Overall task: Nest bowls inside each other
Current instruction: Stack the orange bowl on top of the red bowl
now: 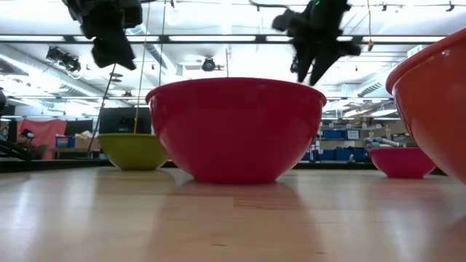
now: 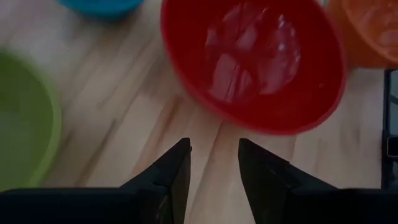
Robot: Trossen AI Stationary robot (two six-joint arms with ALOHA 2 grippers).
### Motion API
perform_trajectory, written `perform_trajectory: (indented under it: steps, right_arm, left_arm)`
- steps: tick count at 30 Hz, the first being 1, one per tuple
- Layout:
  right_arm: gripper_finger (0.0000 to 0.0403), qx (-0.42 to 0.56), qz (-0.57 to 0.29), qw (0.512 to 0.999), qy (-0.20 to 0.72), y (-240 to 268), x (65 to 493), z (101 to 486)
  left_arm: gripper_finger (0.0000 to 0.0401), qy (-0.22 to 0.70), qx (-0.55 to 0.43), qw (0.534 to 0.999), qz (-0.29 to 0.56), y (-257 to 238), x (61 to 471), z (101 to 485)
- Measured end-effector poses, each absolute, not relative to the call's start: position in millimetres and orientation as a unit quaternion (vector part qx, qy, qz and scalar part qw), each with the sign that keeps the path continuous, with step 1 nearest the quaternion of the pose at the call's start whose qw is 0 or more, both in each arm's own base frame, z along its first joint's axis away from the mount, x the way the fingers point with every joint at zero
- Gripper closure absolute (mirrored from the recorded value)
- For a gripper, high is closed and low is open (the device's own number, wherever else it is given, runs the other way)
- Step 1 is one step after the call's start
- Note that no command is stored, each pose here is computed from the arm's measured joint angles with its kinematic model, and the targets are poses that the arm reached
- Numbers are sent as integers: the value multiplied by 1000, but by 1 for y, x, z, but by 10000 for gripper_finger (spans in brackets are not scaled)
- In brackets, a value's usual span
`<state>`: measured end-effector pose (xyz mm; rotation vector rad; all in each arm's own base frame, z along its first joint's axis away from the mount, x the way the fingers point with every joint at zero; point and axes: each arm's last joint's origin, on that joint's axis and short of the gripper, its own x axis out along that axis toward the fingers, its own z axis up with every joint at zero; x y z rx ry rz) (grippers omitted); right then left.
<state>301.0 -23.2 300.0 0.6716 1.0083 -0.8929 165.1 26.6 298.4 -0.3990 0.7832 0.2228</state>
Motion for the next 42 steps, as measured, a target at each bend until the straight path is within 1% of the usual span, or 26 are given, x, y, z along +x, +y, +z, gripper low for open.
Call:
perform_trajectory:
  steps: [3,6,12,15,17,21,23,26,28,31,34,36,39,42]
  right_arm:
    - [264,296,-435,714,462,-23,284,309]
    - [266,293,-450,700,470,-18,273,309]
    - [273,345,-388,707,481,15,277,295]
    - [279,350,-357,709,497,31,276,294]
    - [281,319,-338,724,509,35,276,294]
    - [282,219,-299,775,513,33,284,292]
    - [282,186,-249,792,525,31,292,289]
    - [285,170,-165,807,541,30,300,287]
    - [290,166,-145,805,551,28,301,285]
    - [298,148,-189,788,567,23,295,283]
    - [299,87,-230,782,573,17,290,283]
    - [298,58,-234,775,585,13,287,282]
    - [292,38,-220,766,603,5,285,281]
    - [287,26,-207,761,615,-2,280,277]
  left_arm:
    - [264,351,-186,911,112,32,169,302]
    - [264,346,-189,910,130,40,171,301]
    - [264,348,-207,896,183,52,174,296]
    - [264,337,-227,893,195,53,177,297]
    - [264,321,-226,900,190,54,182,298]
    - [264,268,-206,921,194,63,198,303]
    - [264,228,-239,924,192,70,207,306]
    - [267,188,-289,924,165,78,219,307]
    - [275,184,-308,919,165,80,225,304]
    - [292,185,-316,916,165,81,230,301]
    - [300,195,-324,910,169,82,232,297]
    - [300,192,-331,908,171,83,232,297]
    - [300,175,-347,904,177,85,232,299]
    - [301,138,-364,902,185,88,233,305]
